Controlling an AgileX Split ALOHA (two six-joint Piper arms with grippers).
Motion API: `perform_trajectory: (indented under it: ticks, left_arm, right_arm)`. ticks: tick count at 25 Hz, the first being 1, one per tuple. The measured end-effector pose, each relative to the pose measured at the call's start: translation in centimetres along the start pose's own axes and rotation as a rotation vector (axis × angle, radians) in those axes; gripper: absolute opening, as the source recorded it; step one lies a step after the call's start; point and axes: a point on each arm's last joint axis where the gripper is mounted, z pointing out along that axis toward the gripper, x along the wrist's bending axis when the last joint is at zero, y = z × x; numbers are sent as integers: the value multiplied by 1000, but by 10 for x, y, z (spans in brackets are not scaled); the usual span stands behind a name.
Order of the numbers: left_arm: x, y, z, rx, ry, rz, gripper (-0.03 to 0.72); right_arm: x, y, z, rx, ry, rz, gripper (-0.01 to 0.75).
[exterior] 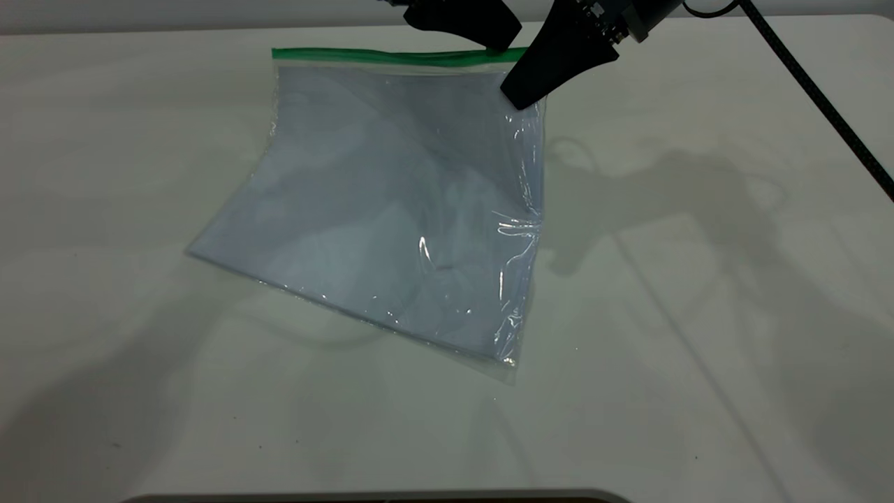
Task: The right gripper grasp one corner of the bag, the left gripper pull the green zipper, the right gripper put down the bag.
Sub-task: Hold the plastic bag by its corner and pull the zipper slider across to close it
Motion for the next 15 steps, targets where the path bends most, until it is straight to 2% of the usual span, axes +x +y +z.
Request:
perform_trajectory:
  ticks: [10, 15]
  left_arm:
    - [0, -9, 11, 17, -27, -20, 475]
    - [0, -9, 12, 17, -25, -19, 389]
  right_arm:
    - [0, 0, 0, 2, -1, 0, 33]
    - [0, 0, 0, 1, -3, 0, 33]
